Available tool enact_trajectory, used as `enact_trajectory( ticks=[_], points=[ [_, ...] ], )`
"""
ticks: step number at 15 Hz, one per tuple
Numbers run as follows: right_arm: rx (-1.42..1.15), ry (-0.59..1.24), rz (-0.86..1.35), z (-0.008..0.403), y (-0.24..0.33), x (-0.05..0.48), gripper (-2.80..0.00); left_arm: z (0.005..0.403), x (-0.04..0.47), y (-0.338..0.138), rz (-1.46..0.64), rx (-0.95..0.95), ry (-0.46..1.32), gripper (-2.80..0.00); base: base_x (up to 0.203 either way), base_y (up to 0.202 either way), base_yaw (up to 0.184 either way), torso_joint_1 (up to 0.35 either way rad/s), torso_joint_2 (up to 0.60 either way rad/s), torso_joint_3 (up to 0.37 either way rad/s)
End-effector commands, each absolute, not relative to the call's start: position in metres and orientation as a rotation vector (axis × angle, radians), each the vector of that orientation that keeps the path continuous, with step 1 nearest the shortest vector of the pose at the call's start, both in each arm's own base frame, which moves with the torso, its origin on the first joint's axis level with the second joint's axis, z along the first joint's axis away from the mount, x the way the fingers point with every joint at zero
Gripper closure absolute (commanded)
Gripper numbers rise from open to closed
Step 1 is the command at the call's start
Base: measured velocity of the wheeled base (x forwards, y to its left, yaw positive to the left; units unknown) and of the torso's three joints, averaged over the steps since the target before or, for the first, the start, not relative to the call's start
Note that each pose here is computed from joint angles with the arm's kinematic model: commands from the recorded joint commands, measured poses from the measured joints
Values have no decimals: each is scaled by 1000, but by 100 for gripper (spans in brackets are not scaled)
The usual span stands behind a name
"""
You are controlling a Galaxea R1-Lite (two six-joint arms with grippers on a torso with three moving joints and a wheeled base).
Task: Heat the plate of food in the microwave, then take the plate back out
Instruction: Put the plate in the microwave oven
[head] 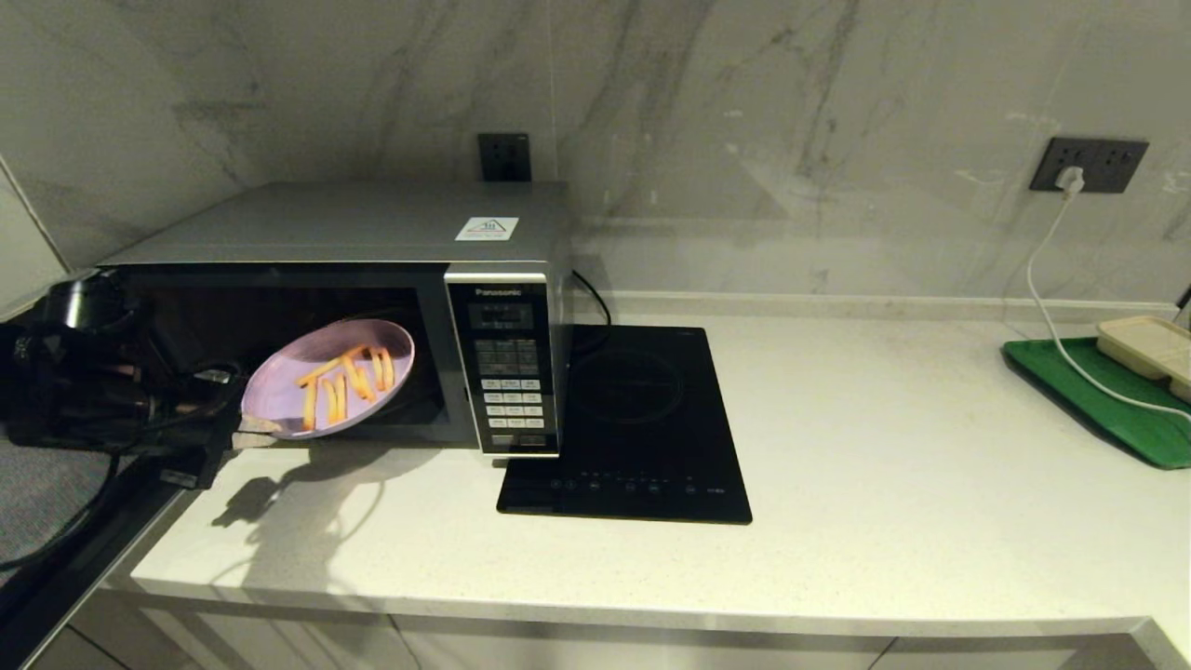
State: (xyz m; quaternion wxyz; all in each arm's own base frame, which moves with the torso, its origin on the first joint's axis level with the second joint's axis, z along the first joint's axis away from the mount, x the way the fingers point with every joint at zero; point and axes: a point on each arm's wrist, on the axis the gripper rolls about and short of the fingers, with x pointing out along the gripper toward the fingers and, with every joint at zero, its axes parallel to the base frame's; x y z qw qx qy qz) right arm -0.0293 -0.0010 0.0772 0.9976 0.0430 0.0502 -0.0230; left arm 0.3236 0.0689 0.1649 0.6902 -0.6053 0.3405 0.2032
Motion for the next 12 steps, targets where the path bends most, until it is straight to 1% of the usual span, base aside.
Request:
enact_trajectory(
  ticks=[1, 2, 7, 12],
  points=[
    [87, 101, -46, 77, -1, -29, 0, 160, 333, 62, 528, -1349, 735, 0, 0, 0, 0, 0, 0, 0],
    [87, 101, -46, 77, -1, -29, 0, 160, 338, 58, 560, -1354, 712, 0, 0, 0, 0, 0, 0, 0],
    [86, 102, -46, 77, -1, -29, 0, 164, 358, 58, 574, -1436, 665, 0, 0, 0, 0, 0, 0, 0],
    [86, 101, -46, 77, -1, -29, 0, 166, 366, 50, 541, -1426, 671, 0, 0, 0, 0, 0, 0, 0]
  ],
)
